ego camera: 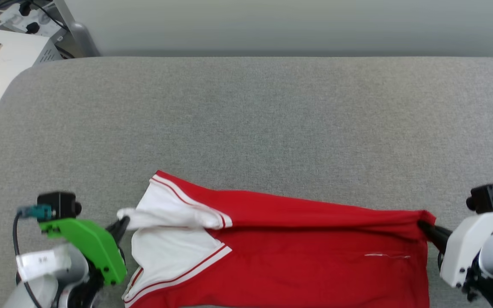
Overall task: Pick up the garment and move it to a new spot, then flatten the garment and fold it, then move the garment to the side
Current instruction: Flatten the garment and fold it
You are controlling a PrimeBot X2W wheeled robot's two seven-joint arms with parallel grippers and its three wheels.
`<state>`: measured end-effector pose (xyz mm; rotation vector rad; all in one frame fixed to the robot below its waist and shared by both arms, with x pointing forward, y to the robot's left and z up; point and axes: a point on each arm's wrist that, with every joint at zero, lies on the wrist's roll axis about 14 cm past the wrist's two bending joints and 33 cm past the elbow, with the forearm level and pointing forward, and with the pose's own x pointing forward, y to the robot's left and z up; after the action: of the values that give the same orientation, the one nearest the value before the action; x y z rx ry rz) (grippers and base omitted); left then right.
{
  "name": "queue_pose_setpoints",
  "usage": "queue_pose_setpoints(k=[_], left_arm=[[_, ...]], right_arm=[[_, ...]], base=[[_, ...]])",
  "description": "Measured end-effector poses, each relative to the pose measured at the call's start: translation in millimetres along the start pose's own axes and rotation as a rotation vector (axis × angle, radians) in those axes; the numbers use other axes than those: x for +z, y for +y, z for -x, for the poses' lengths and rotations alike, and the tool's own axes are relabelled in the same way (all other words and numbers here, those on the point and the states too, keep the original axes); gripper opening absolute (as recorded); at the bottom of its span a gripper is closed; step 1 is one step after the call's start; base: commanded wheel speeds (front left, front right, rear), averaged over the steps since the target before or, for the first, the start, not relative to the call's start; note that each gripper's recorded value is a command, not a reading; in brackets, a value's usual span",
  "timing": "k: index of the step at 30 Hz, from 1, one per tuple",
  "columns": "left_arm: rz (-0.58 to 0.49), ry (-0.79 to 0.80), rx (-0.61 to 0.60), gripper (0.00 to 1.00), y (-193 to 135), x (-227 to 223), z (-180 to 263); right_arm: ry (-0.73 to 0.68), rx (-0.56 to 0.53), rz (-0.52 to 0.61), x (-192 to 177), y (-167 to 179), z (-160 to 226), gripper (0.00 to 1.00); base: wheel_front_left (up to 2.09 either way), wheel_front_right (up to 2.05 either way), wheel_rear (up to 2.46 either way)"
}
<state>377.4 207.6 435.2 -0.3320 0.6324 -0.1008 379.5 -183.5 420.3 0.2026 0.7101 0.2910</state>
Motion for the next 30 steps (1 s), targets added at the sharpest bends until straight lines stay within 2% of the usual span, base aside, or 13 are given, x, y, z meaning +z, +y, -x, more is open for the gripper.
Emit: queue_pose_setpoints(k=[6,13,14,15,16,17,18,24,30], left_arm=[[0.072,0.061,0.048,0.0,14,-40,22],[0.122,0.161,0.054,0.0,8,-84,23],[0.128,0.166,0.055,0.0,7,-88,23],[0.134,0.166,0.056,0.0,6,-90,22],[0.14,0.17,0.052,0.09,4,-94,21],[0.146,0.172,0.048,0.43,2,-97,20],[0.151,0.177,0.046,1.0,0,-100,20],[0.127,0.142,0.006,1.0,-10,-97,18],[0.052,-0.04,0.006,1.0,-12,-60,15]], right_arm=[[0.017,-0.011,-0.049,-31,5,12,0.0],[0.024,-0.031,-0.099,-57,8,17,0.0],[0.014,-0.034,-0.108,-59,8,17,0.23],[0.006,-0.035,-0.11,-59,9,17,0.66],[-0.003,-0.041,-0.103,-59,8,17,1.0],[-0.022,-0.044,-0.099,-57,8,17,1.0],[-0.041,-0.044,-0.101,-55,9,17,1.0],[-0.138,-0.019,-0.078,-38,19,25,1.0],[-0.196,-0.025,-0.011,-11,12,43,1.0]], base=[[0.0,0.0,0.0],[0.0,0.0,0.0],[0.0,0.0,0.0],[0.0,0.0,0.0],[0.0,0.0,0.0],[0.0,0.0,0.0],[0.0,0.0,0.0],[0.0,0.0,0.0],[0.0,0.0,0.0]])
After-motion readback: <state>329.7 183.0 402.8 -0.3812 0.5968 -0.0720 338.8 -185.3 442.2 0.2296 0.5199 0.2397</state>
